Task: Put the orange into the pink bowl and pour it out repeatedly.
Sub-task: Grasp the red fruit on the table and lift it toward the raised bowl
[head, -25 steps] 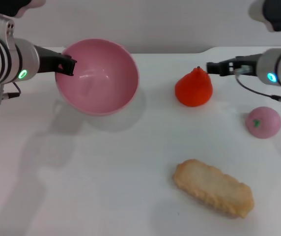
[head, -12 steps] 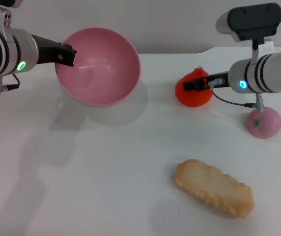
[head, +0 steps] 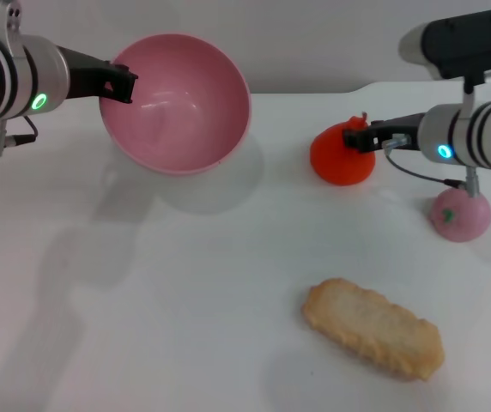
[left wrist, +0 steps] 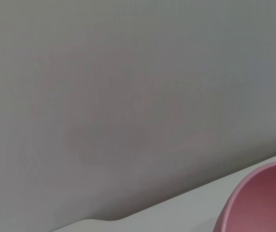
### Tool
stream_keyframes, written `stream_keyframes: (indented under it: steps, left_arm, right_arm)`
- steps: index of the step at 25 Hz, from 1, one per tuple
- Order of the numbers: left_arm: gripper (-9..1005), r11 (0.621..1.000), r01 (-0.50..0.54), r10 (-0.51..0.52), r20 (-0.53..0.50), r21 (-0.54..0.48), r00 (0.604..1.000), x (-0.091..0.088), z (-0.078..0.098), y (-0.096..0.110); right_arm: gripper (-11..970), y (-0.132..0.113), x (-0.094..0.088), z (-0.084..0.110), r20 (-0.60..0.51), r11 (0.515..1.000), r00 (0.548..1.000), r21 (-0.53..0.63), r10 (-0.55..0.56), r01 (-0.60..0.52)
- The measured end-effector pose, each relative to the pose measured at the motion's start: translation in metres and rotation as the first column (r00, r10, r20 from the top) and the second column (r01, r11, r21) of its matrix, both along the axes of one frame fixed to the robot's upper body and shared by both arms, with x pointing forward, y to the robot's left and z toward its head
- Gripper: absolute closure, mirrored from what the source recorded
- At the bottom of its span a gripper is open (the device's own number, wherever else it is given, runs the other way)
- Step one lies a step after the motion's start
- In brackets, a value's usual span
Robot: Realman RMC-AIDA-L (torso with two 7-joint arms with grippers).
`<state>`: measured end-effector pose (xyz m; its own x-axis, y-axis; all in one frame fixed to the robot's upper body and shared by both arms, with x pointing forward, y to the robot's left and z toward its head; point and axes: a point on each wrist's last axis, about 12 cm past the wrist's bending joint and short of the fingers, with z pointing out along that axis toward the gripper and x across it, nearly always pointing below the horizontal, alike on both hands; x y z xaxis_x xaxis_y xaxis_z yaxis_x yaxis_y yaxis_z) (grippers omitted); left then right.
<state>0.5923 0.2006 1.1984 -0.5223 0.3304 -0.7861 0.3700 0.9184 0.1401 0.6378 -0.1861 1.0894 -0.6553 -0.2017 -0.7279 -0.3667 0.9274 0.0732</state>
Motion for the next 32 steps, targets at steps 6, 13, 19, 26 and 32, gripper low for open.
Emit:
stream_keyframes:
  steps: [6,13,19,26,32]
  left_arm:
    - [953,1.0,0.0,0.0,-0.015,0.004,1.0,0.001,-0.004,-0.001]
    - [953,1.0,0.009,-0.009,-0.052,-0.006,0.999,0.002,-0.012,-0.004]
    - [953,1.0,0.027,-0.027,-0.063,-0.013,0.998,0.004,-0.013,-0.008]
    - [953,0.999,0.041,-0.042,-0.069,-0.015,0.997,0.005,-0.014,-0.012]
    - [953,0.999,0.05,-0.05,-0.082,-0.013,0.995,0.006,-0.015,-0.015]
  right_arm:
    - [463,-0.007,-0.014,0.037,0.115,0.999,0.993,0.05,0.015,-0.021]
    - [780,-0.018,-0.014,0.046,0.121,0.997,0.992,0.071,-0.027,0.018]
    - [907,0.0,-0.002,0.007,0.026,1.0,1.0,-0.006,0.015,-0.015]
    - [655,0.011,0.002,0.006,0.012,0.999,0.999,0.0,0.037,-0.037]
    - [455,0.024,-0.004,0.015,0.011,0.996,0.996,0.009,0.093,-0.094]
